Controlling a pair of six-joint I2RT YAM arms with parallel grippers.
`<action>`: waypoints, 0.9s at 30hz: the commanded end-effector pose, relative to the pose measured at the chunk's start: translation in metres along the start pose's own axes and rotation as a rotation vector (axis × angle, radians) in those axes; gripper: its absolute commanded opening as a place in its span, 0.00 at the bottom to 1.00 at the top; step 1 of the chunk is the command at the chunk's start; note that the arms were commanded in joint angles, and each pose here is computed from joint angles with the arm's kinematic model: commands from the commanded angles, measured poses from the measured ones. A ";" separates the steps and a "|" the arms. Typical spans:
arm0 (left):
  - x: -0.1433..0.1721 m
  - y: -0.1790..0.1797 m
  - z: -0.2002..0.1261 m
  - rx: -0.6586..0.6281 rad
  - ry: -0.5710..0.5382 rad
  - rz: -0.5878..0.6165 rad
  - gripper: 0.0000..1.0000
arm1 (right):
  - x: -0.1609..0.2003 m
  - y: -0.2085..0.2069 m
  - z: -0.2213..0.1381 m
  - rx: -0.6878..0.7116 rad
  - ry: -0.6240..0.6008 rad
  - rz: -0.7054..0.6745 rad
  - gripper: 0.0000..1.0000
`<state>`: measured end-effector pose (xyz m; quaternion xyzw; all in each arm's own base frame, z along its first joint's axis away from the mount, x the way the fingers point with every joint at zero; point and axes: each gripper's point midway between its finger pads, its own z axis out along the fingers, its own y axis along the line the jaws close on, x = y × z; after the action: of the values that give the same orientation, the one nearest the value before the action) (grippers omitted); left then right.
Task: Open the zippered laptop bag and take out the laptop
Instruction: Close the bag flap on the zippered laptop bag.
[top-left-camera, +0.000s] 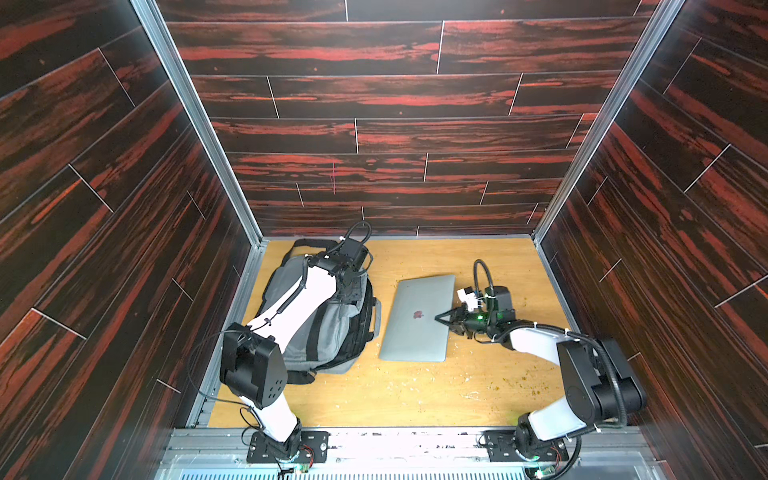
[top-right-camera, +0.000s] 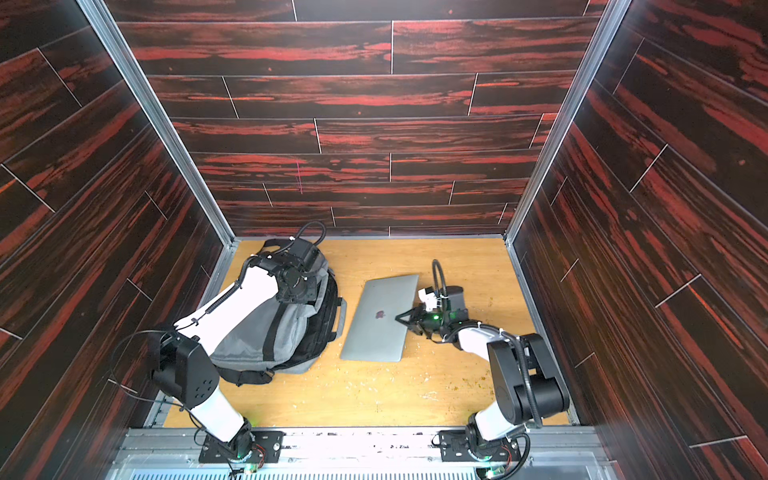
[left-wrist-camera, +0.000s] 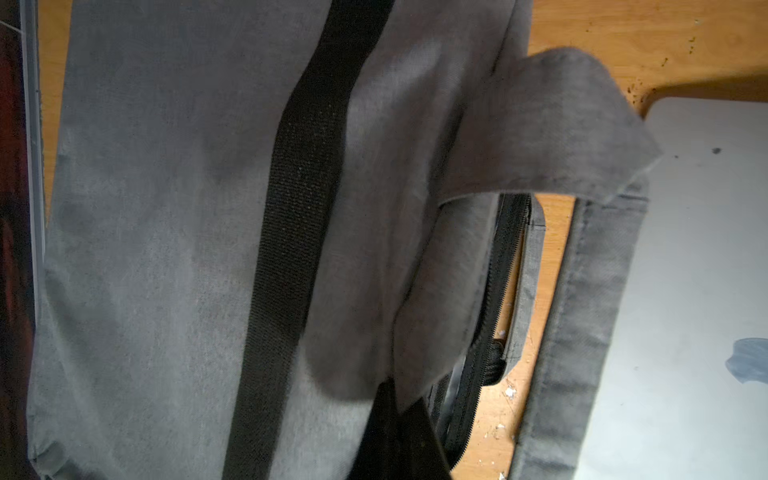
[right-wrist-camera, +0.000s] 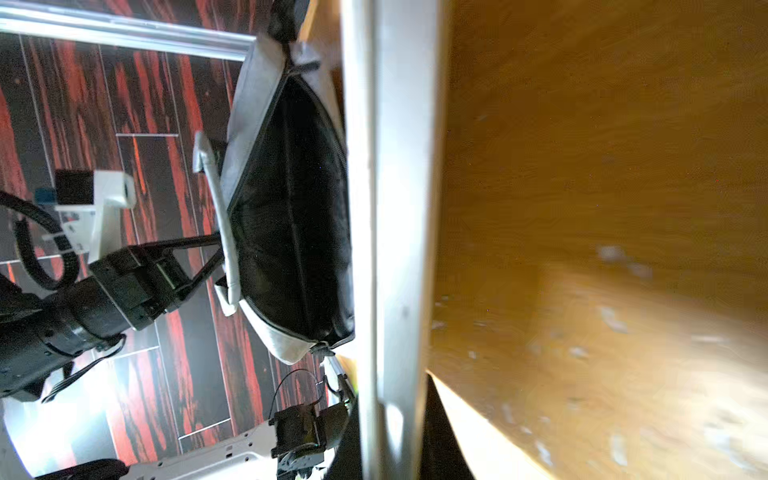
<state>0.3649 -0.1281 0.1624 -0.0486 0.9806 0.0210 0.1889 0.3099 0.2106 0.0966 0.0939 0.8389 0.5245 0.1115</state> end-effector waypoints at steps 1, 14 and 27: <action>-0.002 -0.004 0.009 0.012 0.011 -0.051 0.00 | 0.003 0.028 0.004 -0.143 0.095 -0.173 0.00; 0.008 -0.034 0.057 0.083 0.106 -0.082 0.00 | -0.006 -0.017 0.020 -0.142 0.167 -0.160 0.02; 0.031 -0.039 0.089 0.078 0.199 -0.051 0.38 | -0.023 -0.036 0.029 -0.127 0.166 -0.151 0.20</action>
<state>0.3781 -0.1648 0.0726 -0.0689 0.9919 -0.0276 0.1028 0.3288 0.2157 0.0572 0.0034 0.8143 0.5775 0.0584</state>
